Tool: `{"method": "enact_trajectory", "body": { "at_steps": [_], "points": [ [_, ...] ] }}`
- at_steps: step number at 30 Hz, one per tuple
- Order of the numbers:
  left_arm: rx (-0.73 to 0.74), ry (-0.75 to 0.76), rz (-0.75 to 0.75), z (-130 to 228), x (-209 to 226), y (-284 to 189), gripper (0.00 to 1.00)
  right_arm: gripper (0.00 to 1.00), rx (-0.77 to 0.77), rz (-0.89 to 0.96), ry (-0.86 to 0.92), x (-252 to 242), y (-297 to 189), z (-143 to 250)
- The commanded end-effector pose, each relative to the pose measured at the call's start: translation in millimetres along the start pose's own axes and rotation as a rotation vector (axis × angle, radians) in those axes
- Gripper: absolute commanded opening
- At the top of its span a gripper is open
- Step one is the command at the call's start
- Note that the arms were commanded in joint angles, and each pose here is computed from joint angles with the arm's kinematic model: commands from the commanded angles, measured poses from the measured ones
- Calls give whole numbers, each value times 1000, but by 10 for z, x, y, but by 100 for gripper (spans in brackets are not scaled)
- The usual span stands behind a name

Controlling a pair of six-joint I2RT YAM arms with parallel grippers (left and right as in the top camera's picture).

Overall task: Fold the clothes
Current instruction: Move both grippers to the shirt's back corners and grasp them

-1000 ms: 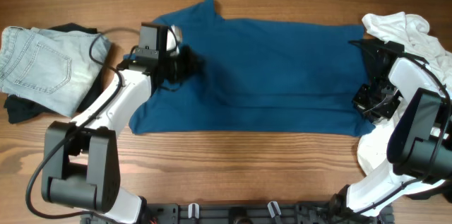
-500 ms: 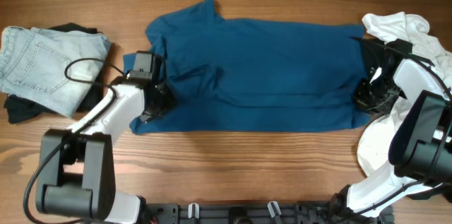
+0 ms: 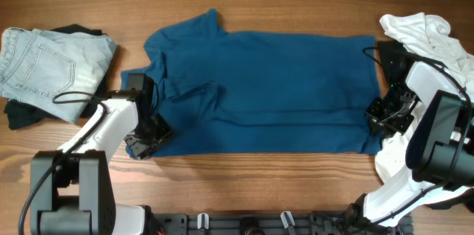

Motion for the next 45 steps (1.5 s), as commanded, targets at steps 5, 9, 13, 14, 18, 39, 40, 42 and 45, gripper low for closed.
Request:
{"method": "enact_trajectory", "body": {
  "at_steps": [5,9,13,14,18,39,40,42,45],
  "points": [
    [-213,83,75,-89,4,-530,69,40,-292,-140,95,-207,-646,-276],
    [-524,240,300,-321,-263,-1252,100,53,-400,-490,-180,-34,-1123,-119],
    [-622,333,317,-763,-536,-1583,100,69,-433,-650,-329,32,-1329,26],
    [-630,362,315,-878,-607,-1609,100,70,-422,-646,-329,28,-1317,39],
    [-682,395,305,-1806,-999,-1500,100,70,-403,-639,-327,18,-1291,63],
    [-466,362,343,-2563,-1233,-317,4,63,-357,-623,-329,56,-1208,65],
    [-469,350,349,-2558,-1233,-356,4,63,-344,-616,-326,72,-1168,41],
    [-483,333,359,-2526,-1223,-509,4,65,-334,-612,-329,117,-1115,-21],
    [-503,344,413,-2392,-1217,-890,4,69,-386,-600,-368,295,-1197,-284]
  ]
}}
Point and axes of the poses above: each gripper's point midway between its finger pads, its own y axis out along the fingers, its own x axis along the line the jaws close on, z = x × y, the point moved 8 cm from there along -y, back along the fingers, and after that the axes turned 9 degrees about y, right-handed, at the moved point
